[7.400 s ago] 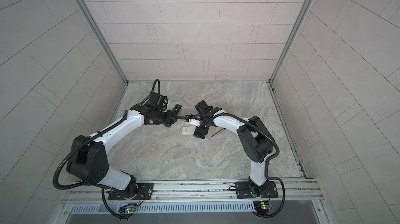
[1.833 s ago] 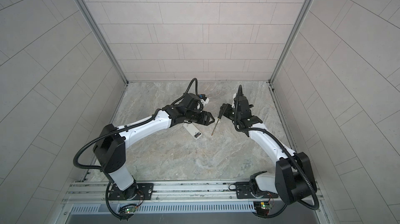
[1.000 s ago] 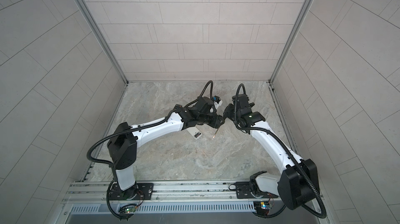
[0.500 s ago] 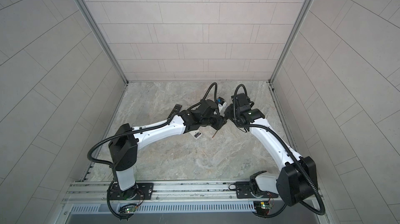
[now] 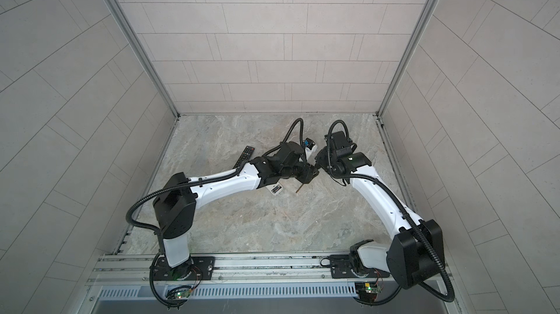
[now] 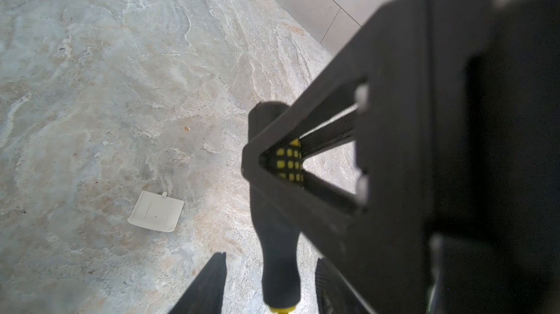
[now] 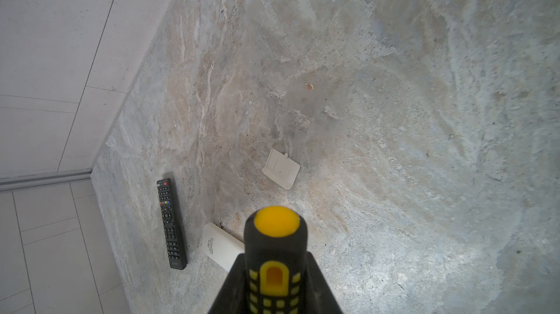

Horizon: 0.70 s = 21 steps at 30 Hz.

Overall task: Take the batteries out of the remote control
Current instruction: 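Close the left gripper on the screwdriver handle beside the right gripper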

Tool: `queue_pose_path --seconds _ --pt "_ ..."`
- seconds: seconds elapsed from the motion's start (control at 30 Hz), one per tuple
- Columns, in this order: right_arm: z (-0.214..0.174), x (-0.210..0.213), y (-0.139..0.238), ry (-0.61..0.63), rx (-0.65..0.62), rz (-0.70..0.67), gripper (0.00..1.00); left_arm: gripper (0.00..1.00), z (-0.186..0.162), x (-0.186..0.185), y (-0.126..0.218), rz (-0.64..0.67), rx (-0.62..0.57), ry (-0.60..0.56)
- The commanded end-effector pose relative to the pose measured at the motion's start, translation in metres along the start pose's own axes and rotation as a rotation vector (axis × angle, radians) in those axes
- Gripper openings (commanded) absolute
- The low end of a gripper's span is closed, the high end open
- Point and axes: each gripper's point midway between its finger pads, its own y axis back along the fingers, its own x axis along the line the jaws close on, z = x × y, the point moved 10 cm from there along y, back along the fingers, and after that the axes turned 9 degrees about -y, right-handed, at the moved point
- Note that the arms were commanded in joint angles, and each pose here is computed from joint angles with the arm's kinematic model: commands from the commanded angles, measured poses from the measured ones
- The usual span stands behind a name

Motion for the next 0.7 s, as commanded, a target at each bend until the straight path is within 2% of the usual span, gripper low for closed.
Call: queue_pose_path --seconds 0.0,0.37,0.67 --pt "0.004 0.001 0.007 -0.066 0.002 0.008 0.23 0.53 0.004 -0.004 0.010 -0.018 -0.081 -0.029" --pt "0.004 -0.001 0.011 -0.094 0.011 0.003 0.23 0.51 0.003 -0.006 0.006 -0.018 -0.089 -0.045" --pt "0.004 -0.001 0.011 -0.110 0.016 0.003 0.22 0.39 0.004 -0.008 0.000 -0.033 -0.094 -0.051"
